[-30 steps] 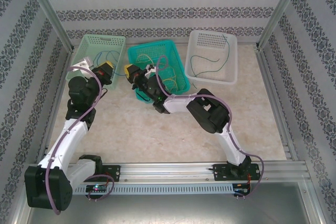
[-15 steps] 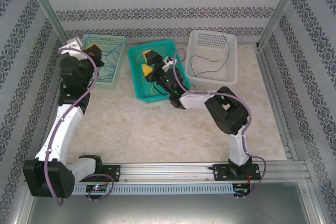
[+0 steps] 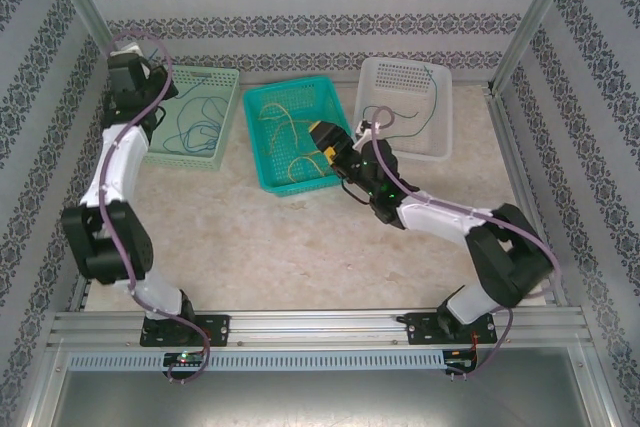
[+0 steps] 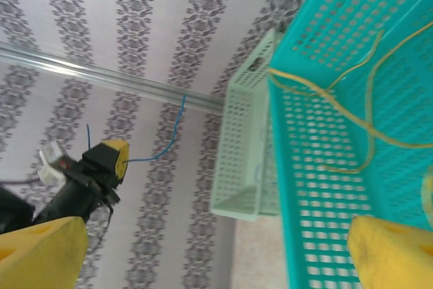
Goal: Untangle the cables
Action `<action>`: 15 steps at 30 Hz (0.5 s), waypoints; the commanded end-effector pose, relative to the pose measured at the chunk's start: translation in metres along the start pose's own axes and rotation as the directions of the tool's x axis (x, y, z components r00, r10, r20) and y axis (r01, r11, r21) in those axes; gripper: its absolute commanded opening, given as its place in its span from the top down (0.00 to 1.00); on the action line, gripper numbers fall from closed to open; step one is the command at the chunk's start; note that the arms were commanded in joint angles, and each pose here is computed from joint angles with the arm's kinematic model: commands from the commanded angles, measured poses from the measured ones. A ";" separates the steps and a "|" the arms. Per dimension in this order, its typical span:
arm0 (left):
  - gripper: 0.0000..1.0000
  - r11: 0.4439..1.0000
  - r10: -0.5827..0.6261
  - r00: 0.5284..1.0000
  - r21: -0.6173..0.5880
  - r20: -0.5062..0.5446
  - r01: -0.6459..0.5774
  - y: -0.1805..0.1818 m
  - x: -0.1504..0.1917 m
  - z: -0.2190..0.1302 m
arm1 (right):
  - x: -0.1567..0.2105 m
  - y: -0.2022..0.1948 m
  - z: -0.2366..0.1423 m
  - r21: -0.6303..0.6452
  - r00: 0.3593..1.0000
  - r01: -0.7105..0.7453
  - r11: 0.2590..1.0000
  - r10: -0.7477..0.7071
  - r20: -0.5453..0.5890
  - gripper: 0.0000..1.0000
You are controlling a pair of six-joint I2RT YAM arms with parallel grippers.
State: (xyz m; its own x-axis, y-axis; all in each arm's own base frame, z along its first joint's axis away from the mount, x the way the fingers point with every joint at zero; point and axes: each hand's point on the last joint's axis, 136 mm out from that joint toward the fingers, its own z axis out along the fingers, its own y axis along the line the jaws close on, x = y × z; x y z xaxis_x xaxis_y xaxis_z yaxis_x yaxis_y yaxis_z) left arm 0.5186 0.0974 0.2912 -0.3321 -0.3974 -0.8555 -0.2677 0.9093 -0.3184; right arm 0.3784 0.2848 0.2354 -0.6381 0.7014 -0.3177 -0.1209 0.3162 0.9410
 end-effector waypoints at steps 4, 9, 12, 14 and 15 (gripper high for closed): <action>0.94 0.998 -0.061 0.953 0.015 -0.297 0.069 0.028 0.070 0.059 | -0.016 -0.034 -0.051 0.215 0.981 0.184 0.959 -0.191 0.014 0.02; 0.56 0.996 -0.088 0.901 -0.023 -0.425 0.087 0.038 0.099 0.080 | -0.031 -0.057 -0.092 0.339 0.970 0.229 0.912 -0.245 0.003 0.02; 0.45 0.997 -0.077 0.883 -0.054 -0.464 0.059 0.045 0.107 0.082 | -0.037 -0.073 -0.119 0.437 0.953 0.290 0.851 -0.300 -0.047 0.02; 0.26 0.996 -0.074 0.876 -0.070 -0.477 0.046 0.048 0.108 0.080 | -0.040 -0.082 -0.134 0.481 0.947 0.309 0.820 -0.315 -0.071 0.02; 0.14 0.996 -0.073 0.877 -0.074 -0.474 0.043 0.048 0.106 0.078 | -0.041 -0.086 -0.140 0.498 0.945 0.312 0.809 -0.317 -0.078 0.02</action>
State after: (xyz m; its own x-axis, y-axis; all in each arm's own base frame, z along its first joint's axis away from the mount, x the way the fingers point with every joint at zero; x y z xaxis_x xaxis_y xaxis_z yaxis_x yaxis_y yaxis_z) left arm 0.5505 0.1066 0.1403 -0.6818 -0.4823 -0.5501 -0.3411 0.8748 -0.3442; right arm 0.3277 0.1628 0.2161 -0.5663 0.6059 -0.5588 0.0148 0.6853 0.7281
